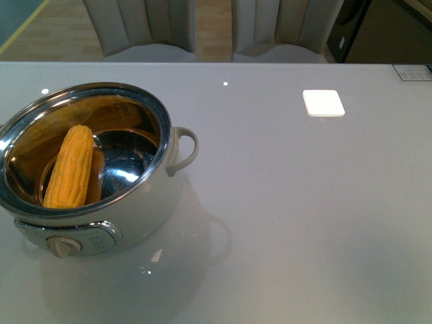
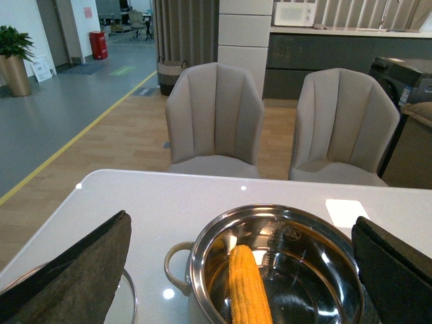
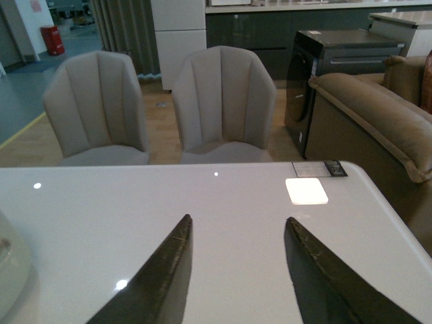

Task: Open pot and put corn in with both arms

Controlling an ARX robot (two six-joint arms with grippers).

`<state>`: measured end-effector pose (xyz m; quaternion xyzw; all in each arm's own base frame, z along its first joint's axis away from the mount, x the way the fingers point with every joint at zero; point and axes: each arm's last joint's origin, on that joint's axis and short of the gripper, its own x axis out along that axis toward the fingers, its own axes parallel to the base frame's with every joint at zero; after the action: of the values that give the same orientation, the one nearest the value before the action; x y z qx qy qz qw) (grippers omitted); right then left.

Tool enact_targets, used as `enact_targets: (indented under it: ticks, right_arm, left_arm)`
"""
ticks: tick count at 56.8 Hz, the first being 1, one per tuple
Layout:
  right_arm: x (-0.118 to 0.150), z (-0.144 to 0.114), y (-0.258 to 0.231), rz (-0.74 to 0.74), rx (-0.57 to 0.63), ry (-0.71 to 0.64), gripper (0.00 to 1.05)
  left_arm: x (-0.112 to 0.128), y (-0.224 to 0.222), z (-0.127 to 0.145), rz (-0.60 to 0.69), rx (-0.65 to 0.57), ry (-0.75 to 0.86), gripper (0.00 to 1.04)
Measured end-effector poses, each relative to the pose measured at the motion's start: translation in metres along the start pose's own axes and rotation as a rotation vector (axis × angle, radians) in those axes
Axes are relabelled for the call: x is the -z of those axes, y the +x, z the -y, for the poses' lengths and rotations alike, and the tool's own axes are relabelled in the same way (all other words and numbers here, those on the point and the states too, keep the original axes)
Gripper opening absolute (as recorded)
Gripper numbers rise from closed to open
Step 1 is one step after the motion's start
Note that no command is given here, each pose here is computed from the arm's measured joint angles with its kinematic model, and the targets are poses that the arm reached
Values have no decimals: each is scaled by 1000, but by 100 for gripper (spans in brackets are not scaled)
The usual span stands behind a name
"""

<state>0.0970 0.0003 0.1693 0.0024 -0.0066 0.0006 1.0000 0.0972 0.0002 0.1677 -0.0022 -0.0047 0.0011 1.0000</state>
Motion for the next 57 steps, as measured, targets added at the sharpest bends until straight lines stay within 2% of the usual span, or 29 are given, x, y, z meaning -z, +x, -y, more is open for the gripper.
enact_targets:
  ticks: [18, 57]
  right_arm:
    - [0, 0, 0, 0, 0, 0, 97]
    - [0, 0, 0, 0, 0, 0, 96]
  left_arm:
    - [0, 0, 0, 0, 0, 0, 98]
    - [0, 0, 0, 0, 0, 0, 98]
